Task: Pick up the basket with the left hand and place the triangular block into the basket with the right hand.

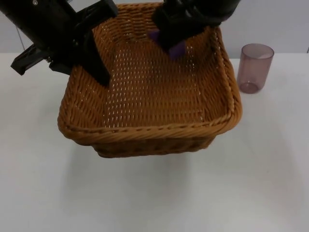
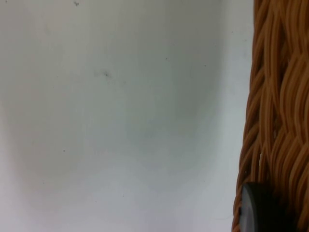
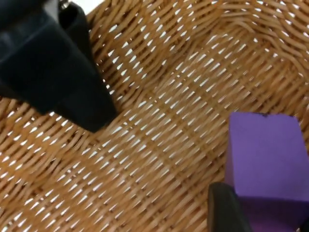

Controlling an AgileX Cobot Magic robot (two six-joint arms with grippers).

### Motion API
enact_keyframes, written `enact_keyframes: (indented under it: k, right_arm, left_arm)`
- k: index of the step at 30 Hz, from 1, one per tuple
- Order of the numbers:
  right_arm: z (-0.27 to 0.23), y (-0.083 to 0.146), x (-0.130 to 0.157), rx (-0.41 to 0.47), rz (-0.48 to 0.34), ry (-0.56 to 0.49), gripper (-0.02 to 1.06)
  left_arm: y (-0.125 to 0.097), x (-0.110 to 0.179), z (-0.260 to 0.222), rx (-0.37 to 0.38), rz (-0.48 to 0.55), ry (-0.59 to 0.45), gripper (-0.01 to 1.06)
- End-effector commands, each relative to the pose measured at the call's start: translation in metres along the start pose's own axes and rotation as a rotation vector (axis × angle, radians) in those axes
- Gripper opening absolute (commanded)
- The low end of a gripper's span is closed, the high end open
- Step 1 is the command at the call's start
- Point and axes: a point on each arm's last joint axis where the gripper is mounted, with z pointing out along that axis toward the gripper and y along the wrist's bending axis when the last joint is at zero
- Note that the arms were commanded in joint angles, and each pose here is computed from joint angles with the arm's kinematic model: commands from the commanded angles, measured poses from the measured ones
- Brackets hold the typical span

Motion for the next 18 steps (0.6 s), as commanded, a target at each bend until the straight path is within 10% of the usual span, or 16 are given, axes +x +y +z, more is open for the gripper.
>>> enact_keyframes:
  k: [1, 18]
  right_arm:
    - [0.0019, 0.0018, -0.0026, 0.007, -0.027, -0.015, 0.00]
    - [0.0082, -0.0003, 0.0000, 0.025, -0.042, 0.005, 0.00]
  left_arm:
    - [-0.0054, -0.0002, -0.0015, 0.028, -0.002, -0.005, 0.00]
    - [-0.0054, -0.0002, -0.0015, 0.028, -0.002, -0.005, 0.00]
